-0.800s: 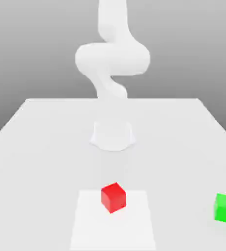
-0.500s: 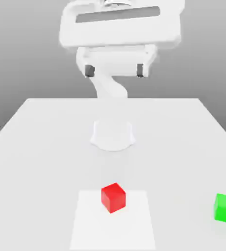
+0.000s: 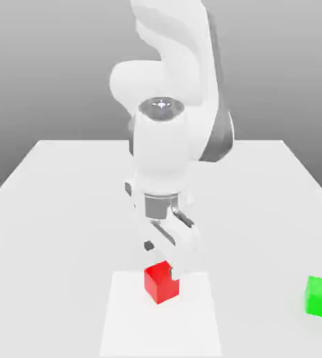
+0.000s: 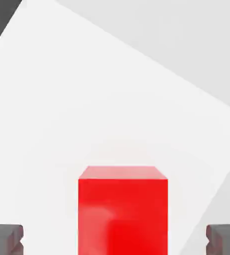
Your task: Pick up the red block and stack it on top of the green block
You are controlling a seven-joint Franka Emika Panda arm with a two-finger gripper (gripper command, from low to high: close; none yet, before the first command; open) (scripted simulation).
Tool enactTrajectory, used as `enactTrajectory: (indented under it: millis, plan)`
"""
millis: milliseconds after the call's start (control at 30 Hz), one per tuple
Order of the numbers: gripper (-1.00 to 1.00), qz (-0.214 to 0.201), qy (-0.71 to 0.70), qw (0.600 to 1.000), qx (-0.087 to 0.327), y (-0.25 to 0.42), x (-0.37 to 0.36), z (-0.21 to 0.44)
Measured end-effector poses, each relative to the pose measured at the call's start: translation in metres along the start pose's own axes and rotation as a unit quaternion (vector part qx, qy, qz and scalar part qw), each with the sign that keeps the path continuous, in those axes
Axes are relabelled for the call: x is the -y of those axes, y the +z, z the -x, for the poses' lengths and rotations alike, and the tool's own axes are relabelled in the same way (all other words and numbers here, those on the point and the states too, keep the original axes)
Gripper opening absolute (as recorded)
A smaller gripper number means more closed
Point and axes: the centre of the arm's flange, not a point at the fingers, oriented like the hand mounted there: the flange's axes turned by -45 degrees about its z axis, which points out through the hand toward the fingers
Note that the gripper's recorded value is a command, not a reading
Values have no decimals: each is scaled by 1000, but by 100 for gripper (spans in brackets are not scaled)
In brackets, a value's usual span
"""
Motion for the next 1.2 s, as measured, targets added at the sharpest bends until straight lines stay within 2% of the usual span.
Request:
enactTrajectory:
  millis: [167,200,433,800,1200]
  plan:
    - [0,2,-2,1000,1,34,-3,2]
    - [-100,2,-2,1000,1,38,-3,3]
    - [-100,1,-2,1000,1,38,-3,3]
    - [-100,2,-8,1000,1,-25,5,8]
    - [-100,3,-99,995,7,-53,142,172]
